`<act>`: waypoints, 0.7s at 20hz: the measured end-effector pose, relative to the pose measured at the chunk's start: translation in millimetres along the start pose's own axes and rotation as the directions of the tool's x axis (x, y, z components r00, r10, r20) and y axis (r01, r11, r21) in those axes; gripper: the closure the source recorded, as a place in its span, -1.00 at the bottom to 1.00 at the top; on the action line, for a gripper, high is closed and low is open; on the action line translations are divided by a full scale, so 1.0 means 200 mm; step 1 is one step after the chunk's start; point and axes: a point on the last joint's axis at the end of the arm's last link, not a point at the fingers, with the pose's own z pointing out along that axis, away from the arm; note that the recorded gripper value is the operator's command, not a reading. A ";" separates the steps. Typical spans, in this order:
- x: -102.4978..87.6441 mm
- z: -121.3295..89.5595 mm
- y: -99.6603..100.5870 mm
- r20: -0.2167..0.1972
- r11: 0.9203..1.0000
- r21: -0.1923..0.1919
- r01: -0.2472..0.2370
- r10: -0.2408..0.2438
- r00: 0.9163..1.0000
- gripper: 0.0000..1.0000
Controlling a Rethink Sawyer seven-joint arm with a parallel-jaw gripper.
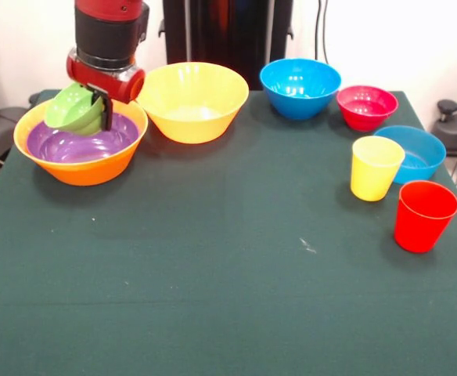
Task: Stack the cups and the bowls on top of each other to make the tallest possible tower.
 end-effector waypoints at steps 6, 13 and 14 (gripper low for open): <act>-0.03 -0.03 -0.01 0.016 1.000 -0.001 -0.003 0.003 1.000 1.00; -0.03 -0.04 -0.01 0.018 1.000 -0.004 -0.006 0.006 1.000 1.00; -0.03 -0.04 -0.01 0.018 1.000 -0.006 -0.007 0.007 1.000 1.00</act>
